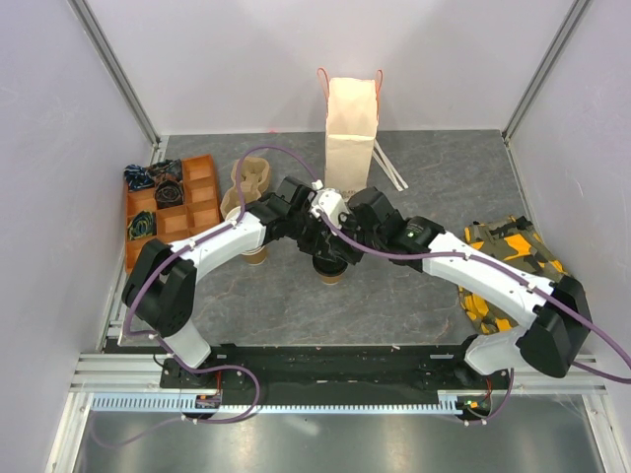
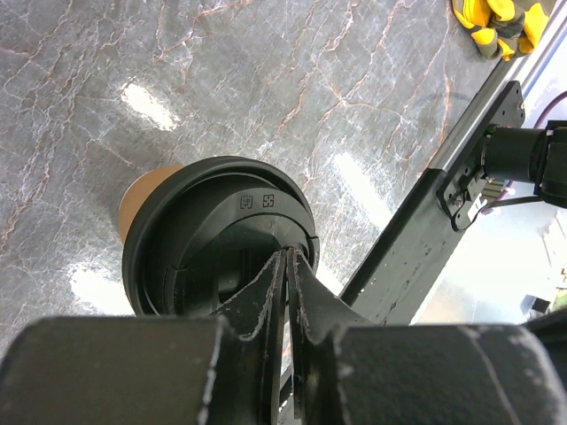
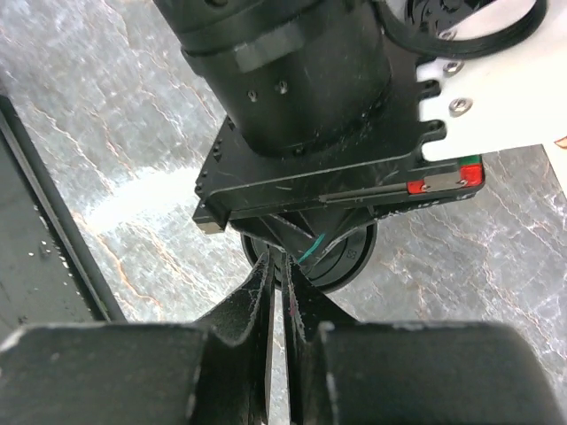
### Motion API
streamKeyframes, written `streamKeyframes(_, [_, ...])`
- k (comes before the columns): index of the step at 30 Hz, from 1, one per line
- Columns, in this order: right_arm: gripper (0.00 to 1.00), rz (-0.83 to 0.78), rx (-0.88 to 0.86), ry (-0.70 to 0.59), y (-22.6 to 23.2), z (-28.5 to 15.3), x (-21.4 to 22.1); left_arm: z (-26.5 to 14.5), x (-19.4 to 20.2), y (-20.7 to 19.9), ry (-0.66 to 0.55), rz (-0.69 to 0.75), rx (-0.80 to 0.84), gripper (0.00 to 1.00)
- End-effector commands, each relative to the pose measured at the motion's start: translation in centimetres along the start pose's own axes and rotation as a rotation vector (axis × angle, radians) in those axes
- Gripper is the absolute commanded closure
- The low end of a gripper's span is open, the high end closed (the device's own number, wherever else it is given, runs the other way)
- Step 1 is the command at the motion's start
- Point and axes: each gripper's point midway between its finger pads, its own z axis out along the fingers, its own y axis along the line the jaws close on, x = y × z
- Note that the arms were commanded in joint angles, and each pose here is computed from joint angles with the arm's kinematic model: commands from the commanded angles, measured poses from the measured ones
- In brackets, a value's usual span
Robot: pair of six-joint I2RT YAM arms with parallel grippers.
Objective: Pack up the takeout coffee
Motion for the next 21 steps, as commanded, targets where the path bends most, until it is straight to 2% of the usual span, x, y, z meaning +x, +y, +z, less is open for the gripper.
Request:
streamKeyframes(1, [0.87, -0.044, 0.022, 0.017, -0.3, 0.6, 0.2, 0.8, 2.9, 2.1, 0.088, -0.036, -0.08, 0.88])
streamKeyframes(6, [0.87, -0.074, 0.027, 0.057, 0.3, 2.6, 3.0, 0.9, 3.0, 2.2, 0.093, -0.042, -0.078, 0.88])
streamKeyframes(10, [0.88, -0.074, 0.034, 0.146, 0.4, 4.3, 7.0, 0.9, 2.9, 2.2, 0.093, -0.038, -0.074, 0.89])
streamKeyframes(13, [0.88, -0.074, 0.038, 0.165, 0.5, 4.3, 8.3, 0.8, 3.0, 2.2, 0.092, -0.037, -0.076, 0.88])
streamKeyframes(17, [0.88, -0.067, 0.031, 0.14, 0.8, 3.3, 6.6, 0.7, 3.0, 2.1, 0.09, -0.037, -0.073, 0.89])
streamKeyframes(21, [0.86, -0.053, 0.007, 0.073, 1.3, 1.1, 2.4, 0.5, 2.7, 1.8, 0.08, -0.03, -0.067, 0.88])
